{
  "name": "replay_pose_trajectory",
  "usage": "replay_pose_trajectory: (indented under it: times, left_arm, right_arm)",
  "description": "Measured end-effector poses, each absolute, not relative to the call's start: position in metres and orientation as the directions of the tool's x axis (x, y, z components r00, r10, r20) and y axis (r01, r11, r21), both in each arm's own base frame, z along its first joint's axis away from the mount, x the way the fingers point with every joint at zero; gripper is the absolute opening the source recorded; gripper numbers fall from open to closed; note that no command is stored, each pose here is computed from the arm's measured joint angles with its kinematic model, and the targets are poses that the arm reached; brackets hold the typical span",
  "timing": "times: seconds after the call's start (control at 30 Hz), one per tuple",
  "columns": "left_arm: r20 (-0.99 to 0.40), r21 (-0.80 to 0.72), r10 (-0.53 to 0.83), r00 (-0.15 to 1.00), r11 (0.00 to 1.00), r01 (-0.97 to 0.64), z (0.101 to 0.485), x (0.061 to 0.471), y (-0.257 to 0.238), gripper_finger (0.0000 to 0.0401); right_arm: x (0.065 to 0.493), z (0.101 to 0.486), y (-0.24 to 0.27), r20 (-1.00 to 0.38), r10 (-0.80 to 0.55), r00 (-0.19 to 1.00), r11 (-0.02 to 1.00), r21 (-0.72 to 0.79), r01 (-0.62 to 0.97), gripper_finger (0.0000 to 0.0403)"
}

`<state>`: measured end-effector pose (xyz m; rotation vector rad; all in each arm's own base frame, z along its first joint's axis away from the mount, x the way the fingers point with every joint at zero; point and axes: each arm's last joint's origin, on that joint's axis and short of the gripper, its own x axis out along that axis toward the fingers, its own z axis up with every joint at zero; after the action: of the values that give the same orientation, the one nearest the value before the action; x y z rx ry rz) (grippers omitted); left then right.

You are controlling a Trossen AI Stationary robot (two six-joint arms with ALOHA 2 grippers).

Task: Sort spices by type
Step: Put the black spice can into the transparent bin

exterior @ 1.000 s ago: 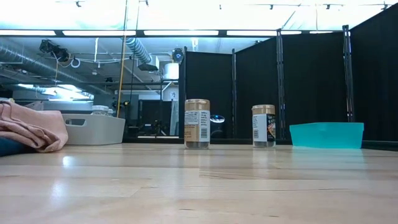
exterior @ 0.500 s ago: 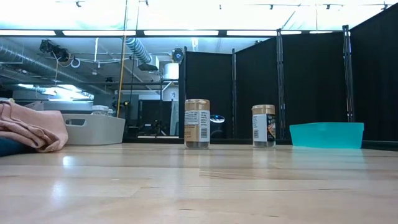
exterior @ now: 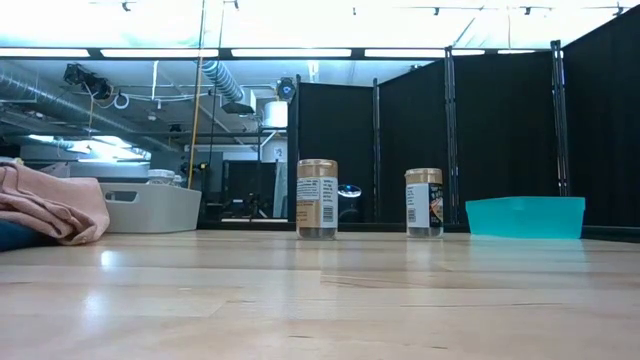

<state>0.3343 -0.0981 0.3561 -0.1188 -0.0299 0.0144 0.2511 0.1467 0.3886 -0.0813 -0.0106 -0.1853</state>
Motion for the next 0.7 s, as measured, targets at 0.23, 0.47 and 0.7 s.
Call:
replay_pose_trajectory:
  times: [0.23, 0.47, 0.7]
  left_arm:
    - [0.087, -0.131, -0.054, 0.995, 0.989, 0.065, 0.362, 0.334, -0.100, 0.0300]
    - [0.085, -0.127, -0.088, 0.992, 0.987, 0.098, 0.362, 0.334, -0.101, 0.0292]
    - [0.067, -0.123, -0.088, 0.994, 0.988, 0.095, 0.360, 0.334, -0.101, 0.0284]
  right_arm:
    - [0.253, 0.389, 0.144, 0.019, -0.162, 0.987, 0.983, -0.079, 0.163, 0.0125]
    - [0.259, 0.388, 0.141, 0.021, -0.103, 0.994, 0.993, -0.053, 0.104, 0.0125]
    - [0.263, 0.385, 0.139, 0.016, -0.105, 0.994, 0.993, -0.055, 0.106, 0.0125]
